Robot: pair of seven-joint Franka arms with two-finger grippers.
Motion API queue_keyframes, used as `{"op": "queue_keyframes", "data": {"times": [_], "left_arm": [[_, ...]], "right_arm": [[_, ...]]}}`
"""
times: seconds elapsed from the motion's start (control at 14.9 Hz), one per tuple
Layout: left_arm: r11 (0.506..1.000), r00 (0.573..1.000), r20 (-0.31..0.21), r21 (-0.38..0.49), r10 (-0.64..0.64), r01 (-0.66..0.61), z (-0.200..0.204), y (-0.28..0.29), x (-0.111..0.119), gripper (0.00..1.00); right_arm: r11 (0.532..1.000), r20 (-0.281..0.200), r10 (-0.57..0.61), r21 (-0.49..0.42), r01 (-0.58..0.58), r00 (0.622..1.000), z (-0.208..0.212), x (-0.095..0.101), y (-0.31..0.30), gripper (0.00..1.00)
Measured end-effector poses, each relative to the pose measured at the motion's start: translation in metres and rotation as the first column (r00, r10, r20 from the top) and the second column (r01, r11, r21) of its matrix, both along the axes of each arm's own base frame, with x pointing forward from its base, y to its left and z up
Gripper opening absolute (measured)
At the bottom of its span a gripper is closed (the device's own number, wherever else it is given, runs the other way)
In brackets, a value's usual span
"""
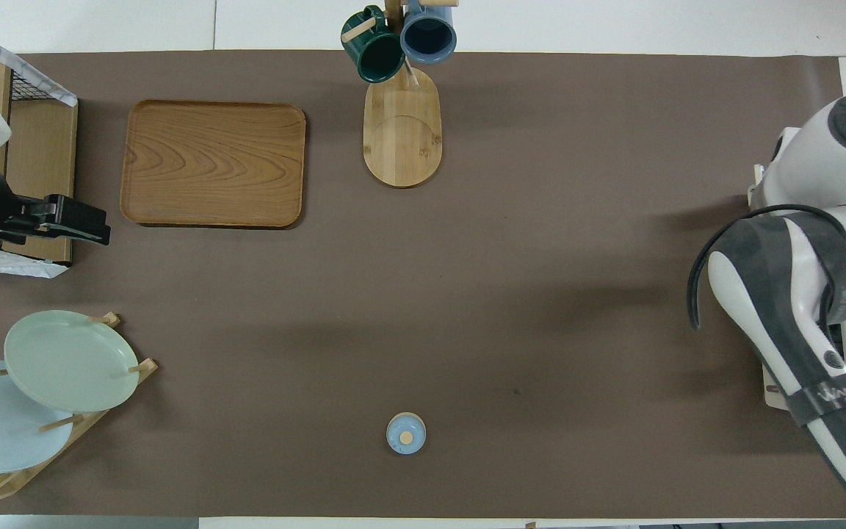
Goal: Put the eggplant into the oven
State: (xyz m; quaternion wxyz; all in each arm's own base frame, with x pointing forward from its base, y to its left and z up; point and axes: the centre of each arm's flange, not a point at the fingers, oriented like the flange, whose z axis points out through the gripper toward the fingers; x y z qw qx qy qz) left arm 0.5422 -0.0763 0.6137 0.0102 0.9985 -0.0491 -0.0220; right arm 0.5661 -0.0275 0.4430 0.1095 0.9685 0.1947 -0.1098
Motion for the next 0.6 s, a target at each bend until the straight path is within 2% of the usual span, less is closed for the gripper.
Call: {"op": "queue_keyframes", "data": {"times": [0.4, 0.6], "left_arm": [[1.0, 1.0, 0.0, 0.0, 0.0, 0.0, 0.0, 0.0, 0.0, 1.0], [1.0, 1.0, 0.0, 0.0, 0.0, 0.0, 0.0, 0.0, 0.0, 1.0]], "right_arm": [[1.0, 0.025, -0.023, 0.009, 0.023, 0.999, 0.033, -0.007, -0.042, 0.01], [0.998, 0.063, -0.049, 0.052, 0.046, 0.997, 0.086, -0.003, -0.034, 0.01]]}}
